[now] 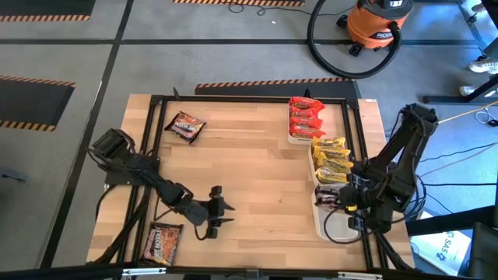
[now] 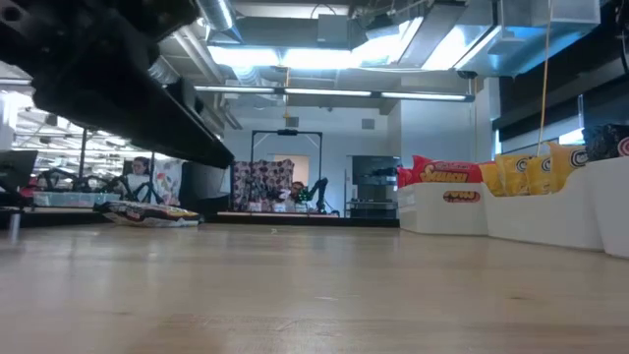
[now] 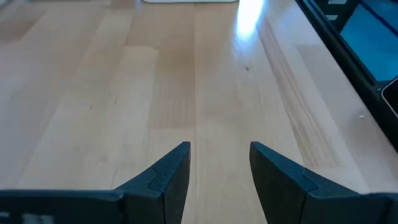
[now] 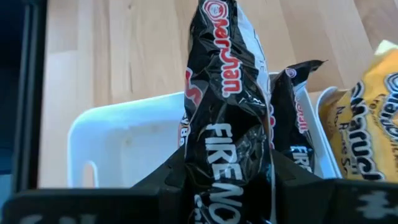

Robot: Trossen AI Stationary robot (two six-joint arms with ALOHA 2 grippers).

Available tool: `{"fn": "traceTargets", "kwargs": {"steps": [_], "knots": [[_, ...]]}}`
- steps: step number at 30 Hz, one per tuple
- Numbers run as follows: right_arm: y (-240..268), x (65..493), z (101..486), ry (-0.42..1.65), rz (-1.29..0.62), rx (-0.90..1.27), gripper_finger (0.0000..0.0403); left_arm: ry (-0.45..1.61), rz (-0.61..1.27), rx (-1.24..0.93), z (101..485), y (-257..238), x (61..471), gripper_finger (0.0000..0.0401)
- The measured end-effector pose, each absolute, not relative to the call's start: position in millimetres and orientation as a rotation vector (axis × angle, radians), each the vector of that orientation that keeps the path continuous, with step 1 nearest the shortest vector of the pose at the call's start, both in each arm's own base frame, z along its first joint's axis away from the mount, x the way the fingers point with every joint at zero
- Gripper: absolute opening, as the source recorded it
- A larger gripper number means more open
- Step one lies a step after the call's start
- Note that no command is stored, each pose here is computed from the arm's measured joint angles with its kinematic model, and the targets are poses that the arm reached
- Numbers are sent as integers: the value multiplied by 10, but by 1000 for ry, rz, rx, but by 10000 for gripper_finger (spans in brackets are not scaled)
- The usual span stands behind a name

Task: Sort Maruchan noodles
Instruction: Put the black noodle pack into the bottom white bin

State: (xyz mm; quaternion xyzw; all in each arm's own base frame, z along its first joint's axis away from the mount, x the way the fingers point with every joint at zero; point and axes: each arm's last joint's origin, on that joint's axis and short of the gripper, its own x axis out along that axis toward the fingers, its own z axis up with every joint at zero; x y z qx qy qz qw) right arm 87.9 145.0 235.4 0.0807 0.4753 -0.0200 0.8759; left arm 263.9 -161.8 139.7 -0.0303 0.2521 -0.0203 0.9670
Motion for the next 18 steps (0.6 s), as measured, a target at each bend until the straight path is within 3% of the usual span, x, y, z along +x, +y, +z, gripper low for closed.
{"fn": "traceTargets", "kwargs": {"steps": [18], "knots": [[1446,898,2262,941,-43,53,95,519,-44,-70,1396,-1537,2692,160]]}}
